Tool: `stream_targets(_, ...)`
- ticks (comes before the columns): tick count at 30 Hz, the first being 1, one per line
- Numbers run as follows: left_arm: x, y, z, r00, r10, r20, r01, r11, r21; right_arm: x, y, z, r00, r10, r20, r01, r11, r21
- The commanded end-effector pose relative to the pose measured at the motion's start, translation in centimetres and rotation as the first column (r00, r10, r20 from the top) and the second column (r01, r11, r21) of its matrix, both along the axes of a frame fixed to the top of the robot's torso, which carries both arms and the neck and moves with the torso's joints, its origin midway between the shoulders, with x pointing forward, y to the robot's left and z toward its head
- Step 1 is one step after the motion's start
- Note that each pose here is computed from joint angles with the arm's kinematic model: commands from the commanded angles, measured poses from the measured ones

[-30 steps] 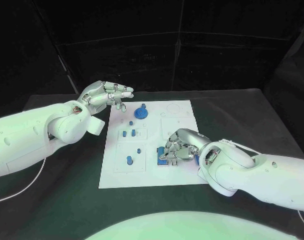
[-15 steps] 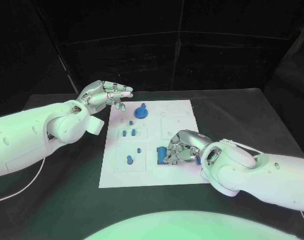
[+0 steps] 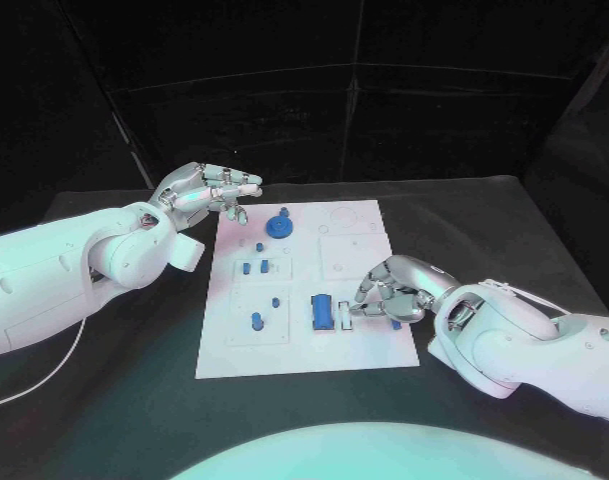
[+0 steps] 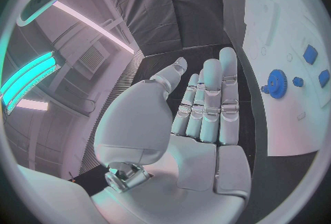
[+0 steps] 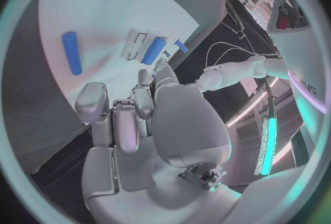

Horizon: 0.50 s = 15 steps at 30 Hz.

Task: Assemble the parts on the task board

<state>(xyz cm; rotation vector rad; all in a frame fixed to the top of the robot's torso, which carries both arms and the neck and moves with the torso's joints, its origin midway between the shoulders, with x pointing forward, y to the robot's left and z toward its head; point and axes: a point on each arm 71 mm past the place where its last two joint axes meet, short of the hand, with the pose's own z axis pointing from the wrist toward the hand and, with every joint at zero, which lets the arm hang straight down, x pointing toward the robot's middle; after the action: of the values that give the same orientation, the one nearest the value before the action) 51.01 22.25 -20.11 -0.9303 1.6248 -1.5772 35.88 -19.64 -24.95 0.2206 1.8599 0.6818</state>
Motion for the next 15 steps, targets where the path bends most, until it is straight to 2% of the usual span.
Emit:
stream_targets(1, -0.05, -0.2, 0.14, 1.0, -0.011, 0.001, 0.011, 1.0, -0.01, -0.1, -1.6, 0.2, 1.0, -0.027, -0.012, 0.027, 0.999, 0.028)
stream_targets(10, -0.32, -0.1, -0.28, 1.0, -0.014, -0.008, 0.014, 1.0, -0.003, 0.0, -5.4, -0.2, 0.995, -0.098, -0.01, 0.096, 0.99, -0.106)
stream_targets(15, -0.36, -0.2, -0.36, 1.0, -0.017, -0.01, 0.017, 1.0, -0.002, 0.1, -6.3, -0.4, 0.992, -0.124, -0.01, 0.12, 0.977, -0.176)
